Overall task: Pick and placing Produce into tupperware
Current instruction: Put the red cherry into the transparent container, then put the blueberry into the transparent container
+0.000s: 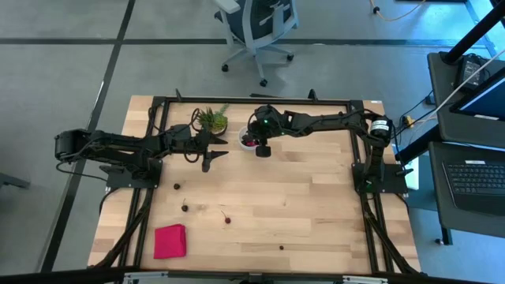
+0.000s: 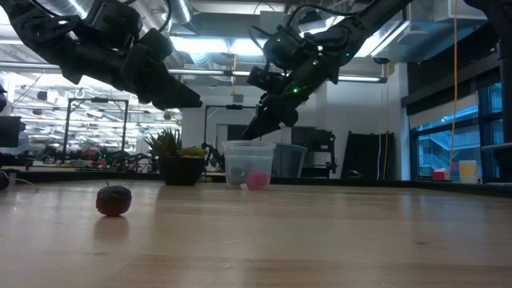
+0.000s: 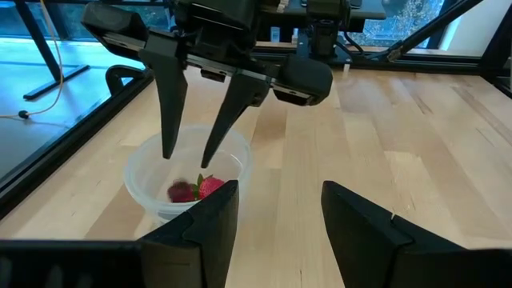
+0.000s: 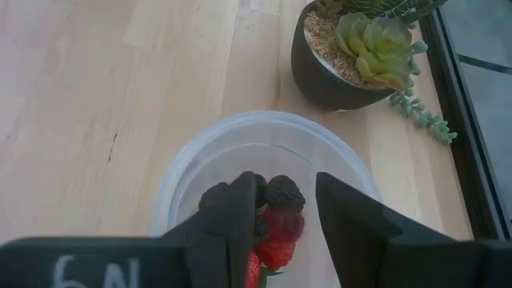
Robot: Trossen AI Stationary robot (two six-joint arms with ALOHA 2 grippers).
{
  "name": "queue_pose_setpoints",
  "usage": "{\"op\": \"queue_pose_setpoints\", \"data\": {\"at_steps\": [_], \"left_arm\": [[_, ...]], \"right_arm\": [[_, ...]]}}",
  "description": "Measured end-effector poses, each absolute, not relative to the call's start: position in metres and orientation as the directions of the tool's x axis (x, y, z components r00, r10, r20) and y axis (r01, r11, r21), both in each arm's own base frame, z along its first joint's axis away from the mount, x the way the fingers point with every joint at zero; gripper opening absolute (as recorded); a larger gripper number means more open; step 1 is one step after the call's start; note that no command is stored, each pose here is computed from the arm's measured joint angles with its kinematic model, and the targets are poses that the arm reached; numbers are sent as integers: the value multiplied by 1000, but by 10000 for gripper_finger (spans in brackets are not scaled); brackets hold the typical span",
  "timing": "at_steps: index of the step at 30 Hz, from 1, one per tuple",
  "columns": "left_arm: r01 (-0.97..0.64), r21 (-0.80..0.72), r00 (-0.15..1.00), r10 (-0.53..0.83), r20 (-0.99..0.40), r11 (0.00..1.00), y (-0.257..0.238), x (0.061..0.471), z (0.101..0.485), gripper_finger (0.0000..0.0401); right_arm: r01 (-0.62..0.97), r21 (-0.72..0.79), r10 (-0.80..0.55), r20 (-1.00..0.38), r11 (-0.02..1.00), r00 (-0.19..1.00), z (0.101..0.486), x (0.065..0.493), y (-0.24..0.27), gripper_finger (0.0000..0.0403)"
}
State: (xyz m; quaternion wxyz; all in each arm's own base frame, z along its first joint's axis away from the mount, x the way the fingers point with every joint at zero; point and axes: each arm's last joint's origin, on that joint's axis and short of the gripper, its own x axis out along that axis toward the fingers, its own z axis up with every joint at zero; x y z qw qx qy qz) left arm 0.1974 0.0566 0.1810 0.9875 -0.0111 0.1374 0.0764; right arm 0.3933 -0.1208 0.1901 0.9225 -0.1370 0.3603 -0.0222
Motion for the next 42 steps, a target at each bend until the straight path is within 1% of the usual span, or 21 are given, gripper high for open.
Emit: {"op": "queue_pose_setpoints", "data": {"at_steps": [6, 12, 14, 17, 21, 24, 28, 34, 36, 38, 42], "left_arm": [[-154, -1, 950, 147, -276, 988, 57, 197, 181, 173], [-154, -1, 950, 147, -276, 988, 57, 197, 181, 173], [-154, -2, 949, 147, -279, 988, 57, 197, 180, 173], [-154, -4, 946, 147, -288, 988, 57, 197, 180, 173], [-154, -3, 947, 146, -287, 988, 56, 197, 180, 173], [-154, -3, 947, 146, -287, 988, 56, 197, 180, 173], [-154, -3, 947, 146, -287, 988, 56, 197, 180, 173], [-154, -4, 947, 146, -287, 988, 56, 197, 180, 173], [-154, -4, 947, 146, -287, 988, 56, 197, 180, 173], [-155, -6, 947, 147, -287, 988, 57, 197, 180, 173], [-155, -7, 947, 146, -287, 988, 56, 197, 180, 173]], "right_arm": [[-58, -269, -140, -659, 962, 739, 190, 393, -121, 150], [-36, -247, -140, -657, 968, 741, 191, 393, -121, 151], [-28, -227, -133, -660, 973, 739, 195, 392, -117, 151], [-66, -221, -100, -663, 973, 742, 209, 387, -105, 151], [-114, -188, -48, -687, 975, 725, 222, 381, -81, 151], [-142, -145, -8, -726, 979, 687, 227, 376, -62, 152], [-218, -82, 61, -814, 972, 577, 222, 367, -27, 152], [-235, 45, 148, -885, 971, 442, 214, 355, 34, 152], [-219, 84, 169, -897, 972, 408, 213, 351, 54, 152], [-208, 115, 192, -897, 971, 399, 213, 347, 73, 152], [-317, 154, 269, -892, 936, 362, 213, 337, 112, 152]]}}
